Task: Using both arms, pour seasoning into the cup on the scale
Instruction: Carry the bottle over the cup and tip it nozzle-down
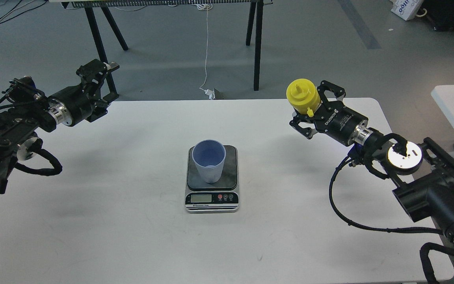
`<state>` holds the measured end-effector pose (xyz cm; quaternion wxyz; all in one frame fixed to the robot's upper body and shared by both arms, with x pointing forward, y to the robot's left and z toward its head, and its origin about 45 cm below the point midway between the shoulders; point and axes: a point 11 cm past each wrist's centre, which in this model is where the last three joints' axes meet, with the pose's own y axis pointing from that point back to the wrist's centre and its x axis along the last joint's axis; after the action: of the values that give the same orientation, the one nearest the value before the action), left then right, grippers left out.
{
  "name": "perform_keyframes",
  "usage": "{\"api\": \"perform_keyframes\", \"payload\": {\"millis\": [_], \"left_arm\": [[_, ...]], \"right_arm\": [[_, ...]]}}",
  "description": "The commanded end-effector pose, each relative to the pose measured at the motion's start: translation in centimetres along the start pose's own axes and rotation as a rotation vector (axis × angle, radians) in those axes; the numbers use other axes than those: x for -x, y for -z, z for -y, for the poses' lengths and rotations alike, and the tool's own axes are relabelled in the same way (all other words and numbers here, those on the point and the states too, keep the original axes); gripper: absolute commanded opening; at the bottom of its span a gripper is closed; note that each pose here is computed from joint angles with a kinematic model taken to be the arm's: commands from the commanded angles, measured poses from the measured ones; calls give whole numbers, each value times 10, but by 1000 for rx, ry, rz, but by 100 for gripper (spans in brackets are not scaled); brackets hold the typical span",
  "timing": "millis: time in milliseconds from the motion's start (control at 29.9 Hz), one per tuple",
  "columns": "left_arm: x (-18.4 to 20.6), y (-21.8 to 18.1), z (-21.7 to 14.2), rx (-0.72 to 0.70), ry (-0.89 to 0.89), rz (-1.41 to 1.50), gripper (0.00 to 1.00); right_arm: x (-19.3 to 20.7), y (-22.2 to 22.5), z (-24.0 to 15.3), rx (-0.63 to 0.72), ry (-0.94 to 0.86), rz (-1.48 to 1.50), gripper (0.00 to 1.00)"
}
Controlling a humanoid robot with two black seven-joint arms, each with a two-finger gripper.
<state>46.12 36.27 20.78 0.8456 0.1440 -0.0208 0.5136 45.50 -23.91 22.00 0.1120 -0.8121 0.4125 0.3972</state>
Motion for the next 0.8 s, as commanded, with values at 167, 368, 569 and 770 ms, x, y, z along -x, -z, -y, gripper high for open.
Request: {"api": "perform_keyframes", "payload": {"millis": [167, 368, 569, 770], "left_arm": [[1, -3, 2, 26, -14, -41, 100], [-2, -4, 1, 28, -20, -41, 100], [-4, -8, 1, 35, -24, -38, 100], [-8, -7, -2, 35, -34, -41, 100]], "right_arm": [[71, 33, 67, 40, -150, -545, 2], [114, 11, 102, 91, -173, -866, 2], [143, -29, 125, 177, -136, -1158, 2], [143, -42, 127, 246, -127, -1342, 2]]}}
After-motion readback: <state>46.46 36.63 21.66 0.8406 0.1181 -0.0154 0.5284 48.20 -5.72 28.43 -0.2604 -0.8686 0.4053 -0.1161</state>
